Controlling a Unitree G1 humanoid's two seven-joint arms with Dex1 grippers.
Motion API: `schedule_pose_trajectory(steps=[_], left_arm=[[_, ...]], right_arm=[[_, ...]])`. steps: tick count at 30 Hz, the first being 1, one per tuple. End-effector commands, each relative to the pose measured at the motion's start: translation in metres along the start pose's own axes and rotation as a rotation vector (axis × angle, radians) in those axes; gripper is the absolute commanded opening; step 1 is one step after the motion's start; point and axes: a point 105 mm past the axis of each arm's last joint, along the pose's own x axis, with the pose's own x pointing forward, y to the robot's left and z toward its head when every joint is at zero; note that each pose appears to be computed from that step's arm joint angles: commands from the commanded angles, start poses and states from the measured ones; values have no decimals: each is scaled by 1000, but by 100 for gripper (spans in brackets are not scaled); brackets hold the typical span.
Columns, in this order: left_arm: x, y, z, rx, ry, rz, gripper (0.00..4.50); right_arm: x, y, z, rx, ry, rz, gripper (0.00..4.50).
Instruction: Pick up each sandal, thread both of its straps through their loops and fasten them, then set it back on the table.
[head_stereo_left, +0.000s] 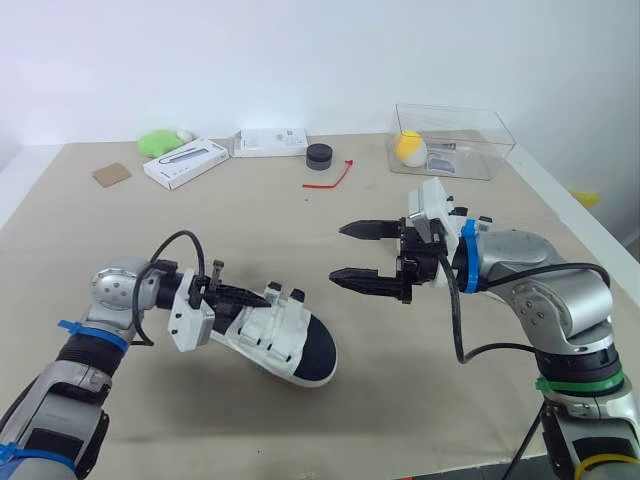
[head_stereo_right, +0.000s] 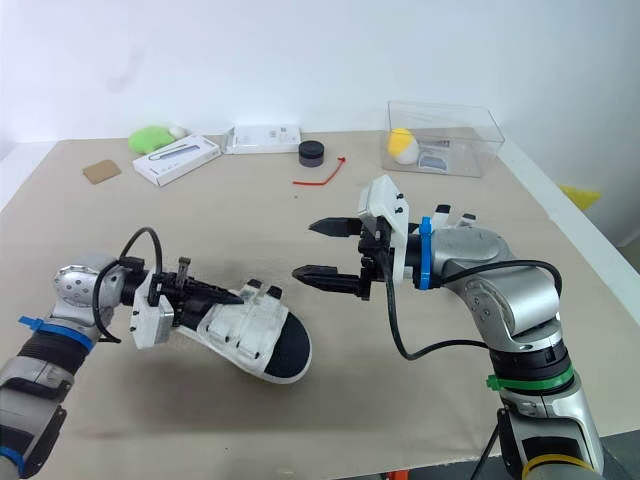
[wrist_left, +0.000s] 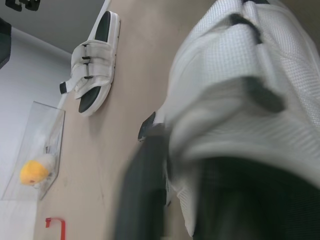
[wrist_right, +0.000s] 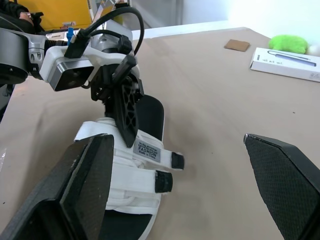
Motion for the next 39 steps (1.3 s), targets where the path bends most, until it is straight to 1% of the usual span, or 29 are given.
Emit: schedule_pose_trajectory(steps=[1,3,5,6,7,9,10,13,14,15,18,21,25,27,30,33,34,37,39], left_arm=[[-3,21,3,33,7,85,3],[-13,40,-6,5,72,183,3],[-33,63,-26,-47,232,310,3],[-43,71,-32,-61,295,368,3],[-48,75,-36,-65,335,402,3],[-61,80,-51,-101,467,478,3],[-73,82,-60,-124,565,543,3],[-100,75,-81,-217,813,653,3],[-104,73,-84,-226,857,665,3],[-111,70,-86,-270,908,720,3],[-120,64,-86,-320,1005,805,3],[-127,50,-94,-358,1095,808,3],[-161,41,-106,-420,1247,944,3],[-168,39,-111,-450,1283,992,3],[-161,35,-117,-492,1277,1019,3],[-150,32,-119,-523,1236,999,122],[-148,32,-118,-523,1225,990,178],[-148,32,-116,-537,1206,995,302],[-150,34,-113,-562,1189,1020,409]], right_arm=[[0,7,15,-56,-32,25,450],[1,7,19,-59,-51,27,450],[3,2,27,-63,-87,5,450],[5,0,29,-63,-99,-8,450],[5,-2,30,-62,-105,-16,450],[7,-3,30,-66,-107,-22,450],[10,-5,30,-69,-110,-29,450],[13,-8,30,-73,-117,-36,450],[13,-9,30,-74,-118,-36,450],[14,-9,30,-77,-119,-34,450],[18,-10,31,-85,-118,-25,450],[21,-11,31,-86,-122,-15,450],[24,-11,28,-83,-116,-1,450],[25,-11,27,-79,-117,2,450],[25,-9,25,-71,-119,5,450],[25,-9,23,-70,-116,2,450],[24,-9,23,-69,-114,0,450],[24,-10,22,-69,-112,-1,450],[23,-9,22,-69,-111,-1,450]])
